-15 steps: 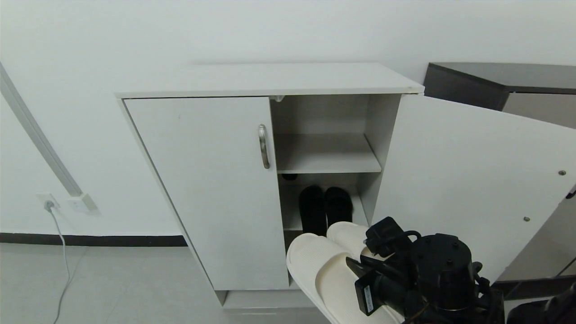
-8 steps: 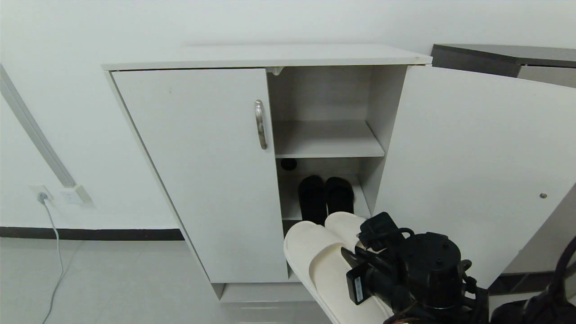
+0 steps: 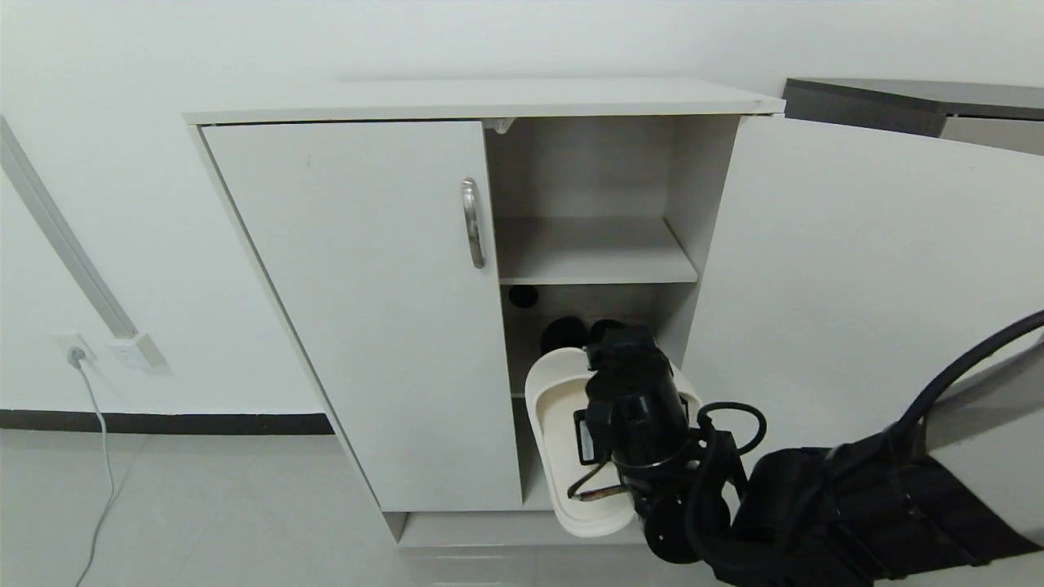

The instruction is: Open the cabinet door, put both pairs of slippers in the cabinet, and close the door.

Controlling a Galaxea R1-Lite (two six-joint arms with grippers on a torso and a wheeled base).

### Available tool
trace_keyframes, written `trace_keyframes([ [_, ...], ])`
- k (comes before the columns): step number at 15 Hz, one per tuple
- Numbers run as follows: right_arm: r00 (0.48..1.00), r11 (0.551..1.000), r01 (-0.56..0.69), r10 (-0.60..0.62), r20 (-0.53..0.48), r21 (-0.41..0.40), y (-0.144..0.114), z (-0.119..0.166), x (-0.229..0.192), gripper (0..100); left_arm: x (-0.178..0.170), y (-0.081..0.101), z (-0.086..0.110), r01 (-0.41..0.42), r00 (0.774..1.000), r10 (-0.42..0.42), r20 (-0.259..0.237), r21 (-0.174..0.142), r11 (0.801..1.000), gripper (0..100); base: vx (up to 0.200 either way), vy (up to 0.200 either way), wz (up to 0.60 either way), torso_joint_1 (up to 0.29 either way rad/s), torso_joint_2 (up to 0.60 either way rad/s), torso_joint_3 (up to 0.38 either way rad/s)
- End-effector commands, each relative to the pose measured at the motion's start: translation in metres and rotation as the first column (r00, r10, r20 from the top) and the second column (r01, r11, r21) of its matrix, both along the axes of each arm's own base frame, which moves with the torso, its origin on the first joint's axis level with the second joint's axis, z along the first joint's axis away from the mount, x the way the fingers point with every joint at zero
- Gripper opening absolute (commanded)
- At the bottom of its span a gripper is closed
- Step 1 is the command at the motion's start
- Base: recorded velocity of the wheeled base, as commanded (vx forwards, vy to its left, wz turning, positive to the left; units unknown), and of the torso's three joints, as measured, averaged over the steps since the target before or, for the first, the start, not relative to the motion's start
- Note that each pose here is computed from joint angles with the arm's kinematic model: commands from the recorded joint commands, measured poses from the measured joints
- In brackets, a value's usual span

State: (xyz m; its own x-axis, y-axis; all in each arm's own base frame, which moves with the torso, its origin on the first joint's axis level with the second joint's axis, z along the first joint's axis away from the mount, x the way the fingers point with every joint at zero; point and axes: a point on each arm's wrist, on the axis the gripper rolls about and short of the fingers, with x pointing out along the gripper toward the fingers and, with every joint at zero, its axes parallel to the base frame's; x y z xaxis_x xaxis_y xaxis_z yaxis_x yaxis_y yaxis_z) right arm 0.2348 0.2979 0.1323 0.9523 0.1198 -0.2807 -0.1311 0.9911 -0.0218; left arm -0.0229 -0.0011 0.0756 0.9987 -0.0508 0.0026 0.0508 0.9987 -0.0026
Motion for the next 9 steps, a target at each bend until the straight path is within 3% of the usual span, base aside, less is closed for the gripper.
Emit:
trace_keyframes([
  [1, 0.998, 0.998, 0.030, -0.033, 0.047, 0.051, 0.009, 0.037, 0.003, 0, 0.000, 0.000, 0.000, 0.000, 1.000, 0.000, -0.001, 0.000, 1.000, 0, 0.000, 0.000, 0.00, 0.000, 0.00, 0.000],
  [4, 0.997, 0.997, 0.029, -0.033, 0.062, 0.071, 0.005, 0.077, -0.002, 0, 0.000, 0.000, 0.000, 0.000, 1.000, 0.000, -0.001, 0.000, 1.000, 0, 0.000, 0.000, 0.00, 0.000, 0.00, 0.000],
  [9, 0.996, 0.996, 0.044, -0.050, 0.073, 0.076, 0.004, 0.094, 0.007, 0, 0.000, 0.000, 0.000, -0.002, 1.000, 0.002, -0.001, 0.001, 1.000, 0, 0.000, 0.000, 0.00, 0.000, 0.00, 0.000],
])
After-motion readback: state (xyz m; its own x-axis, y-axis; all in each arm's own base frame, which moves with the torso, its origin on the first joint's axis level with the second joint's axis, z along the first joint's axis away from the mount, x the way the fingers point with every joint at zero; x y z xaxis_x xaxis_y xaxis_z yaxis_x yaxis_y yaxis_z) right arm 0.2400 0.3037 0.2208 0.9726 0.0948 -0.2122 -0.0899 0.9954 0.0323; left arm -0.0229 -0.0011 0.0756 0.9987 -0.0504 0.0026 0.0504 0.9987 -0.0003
